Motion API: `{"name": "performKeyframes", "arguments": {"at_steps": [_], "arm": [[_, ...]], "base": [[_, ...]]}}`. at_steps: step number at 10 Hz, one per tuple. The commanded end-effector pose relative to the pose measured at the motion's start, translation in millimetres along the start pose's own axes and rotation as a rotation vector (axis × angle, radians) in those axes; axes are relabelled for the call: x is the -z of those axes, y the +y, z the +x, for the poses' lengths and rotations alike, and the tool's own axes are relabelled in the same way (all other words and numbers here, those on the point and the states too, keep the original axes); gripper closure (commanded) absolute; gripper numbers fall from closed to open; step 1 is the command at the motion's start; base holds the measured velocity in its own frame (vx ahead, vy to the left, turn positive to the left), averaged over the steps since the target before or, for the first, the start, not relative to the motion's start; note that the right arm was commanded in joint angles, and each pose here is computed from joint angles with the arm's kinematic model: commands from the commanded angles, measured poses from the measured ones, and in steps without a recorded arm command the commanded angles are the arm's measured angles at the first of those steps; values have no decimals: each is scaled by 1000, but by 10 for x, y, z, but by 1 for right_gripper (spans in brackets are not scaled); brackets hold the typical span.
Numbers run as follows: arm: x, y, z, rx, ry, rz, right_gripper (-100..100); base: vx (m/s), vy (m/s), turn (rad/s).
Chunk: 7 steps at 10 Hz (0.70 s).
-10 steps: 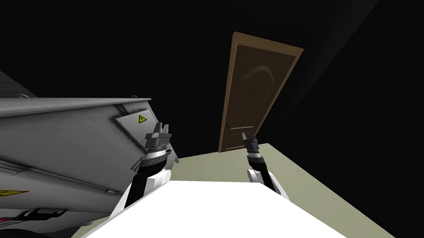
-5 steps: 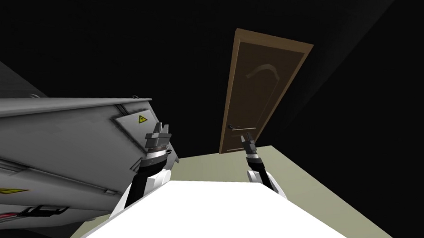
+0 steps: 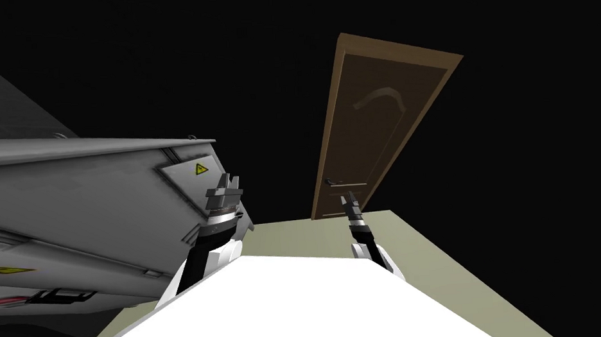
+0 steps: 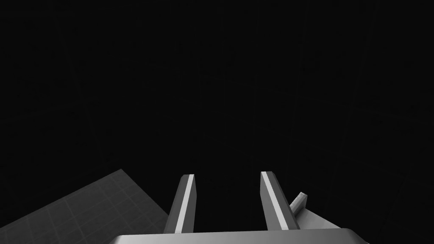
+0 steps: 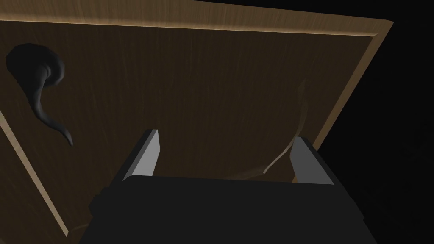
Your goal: Pull the door open
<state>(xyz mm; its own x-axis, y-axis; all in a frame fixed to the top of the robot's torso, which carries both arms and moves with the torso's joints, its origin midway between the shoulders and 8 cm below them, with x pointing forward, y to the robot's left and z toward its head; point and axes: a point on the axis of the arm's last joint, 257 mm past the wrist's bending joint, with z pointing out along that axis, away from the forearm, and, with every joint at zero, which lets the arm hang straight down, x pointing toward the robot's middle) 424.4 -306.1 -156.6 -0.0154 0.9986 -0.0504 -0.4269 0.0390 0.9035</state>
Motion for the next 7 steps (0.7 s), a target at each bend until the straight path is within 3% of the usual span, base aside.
{"name": "performKeyframes", "arguments": {"at_steps": [1,7], "arm": [[41,-116,-14,0,-1,24,-100],[174,-534,-140,5,-1,113,-100]], "base": [[50,-37,52],[43,-31,54]]}}
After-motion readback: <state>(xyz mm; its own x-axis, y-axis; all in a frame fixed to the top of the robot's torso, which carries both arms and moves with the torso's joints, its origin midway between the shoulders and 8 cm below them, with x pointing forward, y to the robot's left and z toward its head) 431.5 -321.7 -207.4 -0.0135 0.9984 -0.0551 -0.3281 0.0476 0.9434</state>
